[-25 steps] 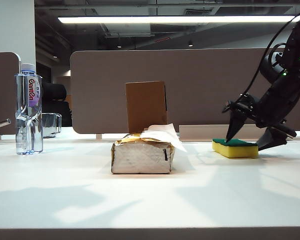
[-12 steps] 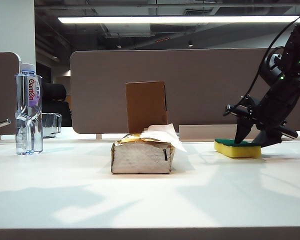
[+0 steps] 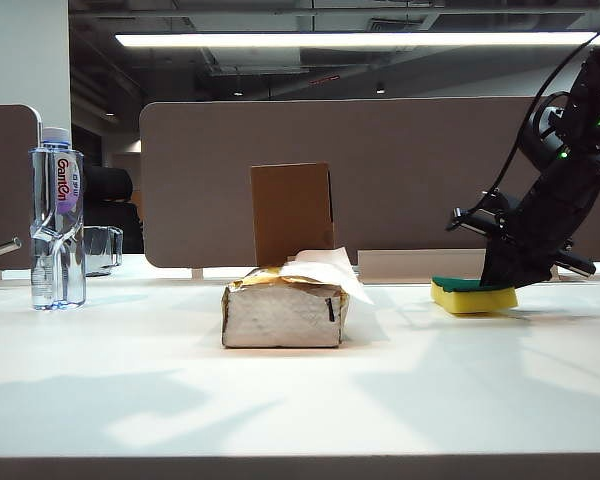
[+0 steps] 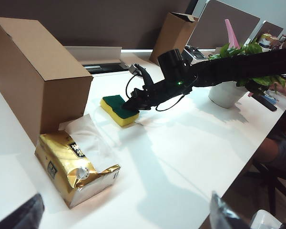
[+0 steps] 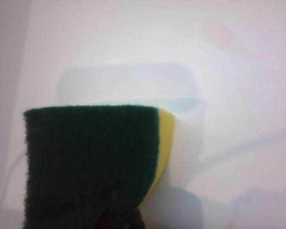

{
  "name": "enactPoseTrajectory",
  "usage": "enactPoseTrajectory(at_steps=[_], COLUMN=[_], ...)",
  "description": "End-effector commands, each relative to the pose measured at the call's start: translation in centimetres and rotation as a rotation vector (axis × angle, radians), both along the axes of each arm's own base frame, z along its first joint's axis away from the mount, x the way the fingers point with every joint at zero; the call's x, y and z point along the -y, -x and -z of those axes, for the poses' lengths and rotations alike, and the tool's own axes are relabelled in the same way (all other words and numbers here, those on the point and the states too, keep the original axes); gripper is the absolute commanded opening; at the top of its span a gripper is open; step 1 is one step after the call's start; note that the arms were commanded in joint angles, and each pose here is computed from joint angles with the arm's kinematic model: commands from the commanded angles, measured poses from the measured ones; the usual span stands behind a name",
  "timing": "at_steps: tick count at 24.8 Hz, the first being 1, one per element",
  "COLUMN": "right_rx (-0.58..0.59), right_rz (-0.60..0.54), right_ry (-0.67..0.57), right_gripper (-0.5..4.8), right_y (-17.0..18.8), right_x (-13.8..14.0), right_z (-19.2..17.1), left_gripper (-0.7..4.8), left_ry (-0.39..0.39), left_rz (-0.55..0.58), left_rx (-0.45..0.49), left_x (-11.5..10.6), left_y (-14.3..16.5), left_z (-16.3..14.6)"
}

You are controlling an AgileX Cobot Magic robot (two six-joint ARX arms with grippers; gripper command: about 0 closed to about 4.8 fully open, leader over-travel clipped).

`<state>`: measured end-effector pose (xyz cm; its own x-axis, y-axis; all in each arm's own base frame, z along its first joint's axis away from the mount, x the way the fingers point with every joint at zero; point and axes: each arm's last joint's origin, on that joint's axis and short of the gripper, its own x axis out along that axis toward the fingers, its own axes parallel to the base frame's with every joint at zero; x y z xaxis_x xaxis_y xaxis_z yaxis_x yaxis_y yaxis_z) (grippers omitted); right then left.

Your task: Move the sponge from right to left to wipe the table, avoiding obstacles on the table, and finally reaching the bottle of mineral water.

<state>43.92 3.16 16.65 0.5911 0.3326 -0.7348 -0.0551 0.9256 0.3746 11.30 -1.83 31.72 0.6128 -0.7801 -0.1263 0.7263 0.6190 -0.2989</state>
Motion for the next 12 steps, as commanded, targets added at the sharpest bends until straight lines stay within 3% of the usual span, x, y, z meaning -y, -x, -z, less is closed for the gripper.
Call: enactPoseTrajectory(at_steps=[1,12], right_rx=[-0.014,-0.116], right_rz=[0.009,0.008], right_ry=[0.013,0.018], right_gripper=[-0.09,-0.09], right_y=[0.09,0.89], right_x=[0.03,0.07], right_z=[0.21,0.78], left_gripper=[4.57,4.57], left_ry=[-0.001,-0.001], left_rz=[0.000,0.000], left_rx=[0.020,0.021], left_x=[0.01,0.01], left_y=[0.04,0.04], left_z=[-0.32,-0.32])
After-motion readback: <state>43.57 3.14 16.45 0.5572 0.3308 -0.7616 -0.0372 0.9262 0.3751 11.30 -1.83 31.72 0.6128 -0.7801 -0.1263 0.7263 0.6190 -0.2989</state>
